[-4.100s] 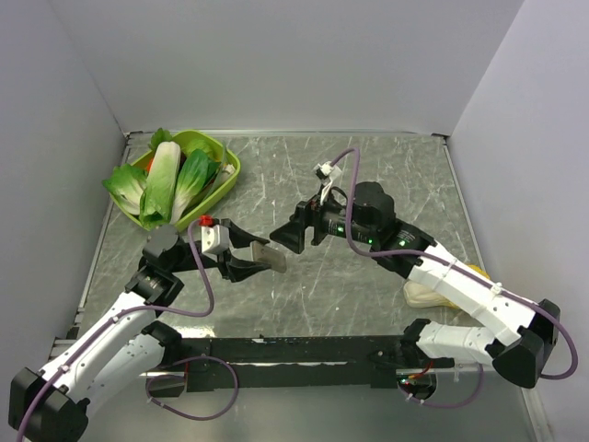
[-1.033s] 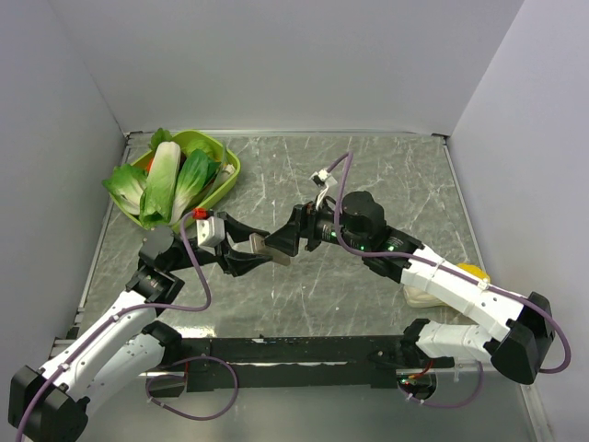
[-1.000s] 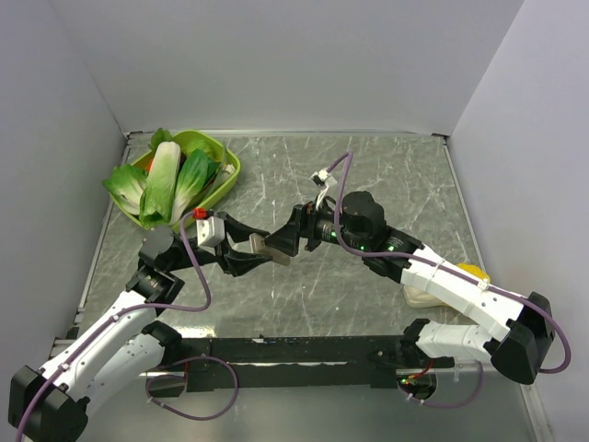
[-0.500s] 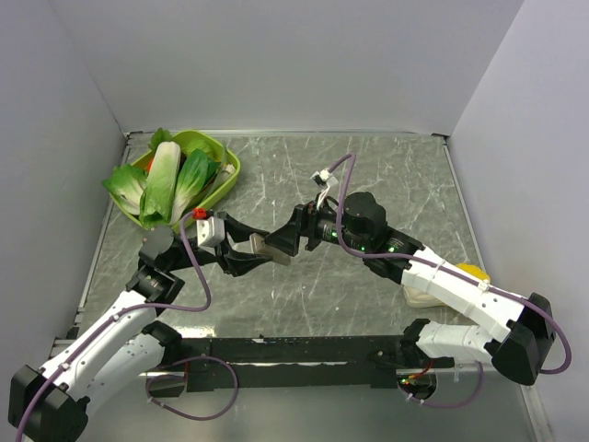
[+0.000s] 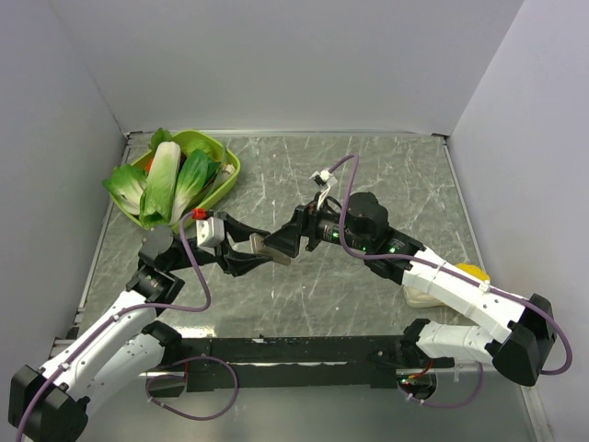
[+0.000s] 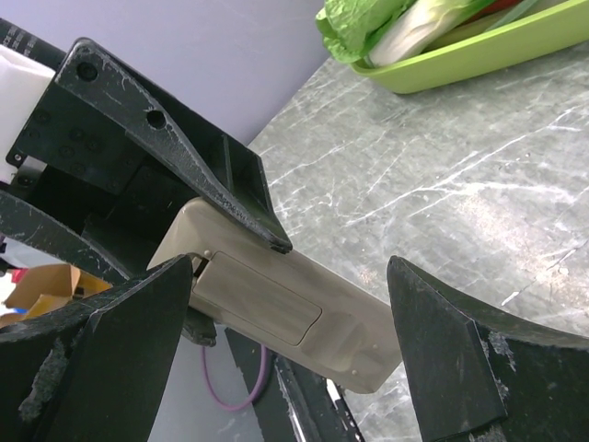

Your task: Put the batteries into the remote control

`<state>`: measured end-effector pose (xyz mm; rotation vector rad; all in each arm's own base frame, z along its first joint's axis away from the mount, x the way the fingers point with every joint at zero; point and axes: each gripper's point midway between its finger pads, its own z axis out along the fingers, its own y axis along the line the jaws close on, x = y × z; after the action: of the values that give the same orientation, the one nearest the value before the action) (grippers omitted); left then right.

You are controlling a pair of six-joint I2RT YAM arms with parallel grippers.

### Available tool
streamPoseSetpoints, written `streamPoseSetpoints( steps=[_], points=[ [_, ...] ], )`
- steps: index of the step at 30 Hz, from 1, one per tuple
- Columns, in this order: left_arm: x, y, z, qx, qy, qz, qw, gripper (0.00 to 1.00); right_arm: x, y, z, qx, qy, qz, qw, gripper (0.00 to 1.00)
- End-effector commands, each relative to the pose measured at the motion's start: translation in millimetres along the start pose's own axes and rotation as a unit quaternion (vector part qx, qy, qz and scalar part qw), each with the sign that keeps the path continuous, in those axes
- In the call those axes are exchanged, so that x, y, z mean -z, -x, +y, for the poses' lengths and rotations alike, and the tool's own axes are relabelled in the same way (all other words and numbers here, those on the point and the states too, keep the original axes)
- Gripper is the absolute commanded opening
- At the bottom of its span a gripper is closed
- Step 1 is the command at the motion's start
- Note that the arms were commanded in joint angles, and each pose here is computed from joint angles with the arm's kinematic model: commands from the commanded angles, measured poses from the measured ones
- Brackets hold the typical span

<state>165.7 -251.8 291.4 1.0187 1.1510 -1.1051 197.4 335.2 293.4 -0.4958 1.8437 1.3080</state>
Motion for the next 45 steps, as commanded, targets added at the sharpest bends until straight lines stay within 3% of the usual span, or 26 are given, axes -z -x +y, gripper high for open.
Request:
streamPoseSetpoints(
  steps=[1,20,37,45],
  points=[
    [-3,23,-4,-0.036,-0.016,-0.026,0.999,0.01,-1,7,10,0.012,0.024,-0.009,1.000,0.94],
    [-3,21,-6,-0.030,-0.020,-0.022,0.999,0.01,-3,13,13,0.007,0.026,-0.025,0.999,0.94],
    [-3,30,-7,-0.038,-0.018,-0.036,0.998,0.01,-9,2,5,0.004,0.013,-0.003,1.000,0.94],
    [-2,40,-3,-0.055,-0.004,-0.049,0.997,0.02,-14,-31,-11,0.040,-0.033,0.084,0.995,0.94]
  ],
)
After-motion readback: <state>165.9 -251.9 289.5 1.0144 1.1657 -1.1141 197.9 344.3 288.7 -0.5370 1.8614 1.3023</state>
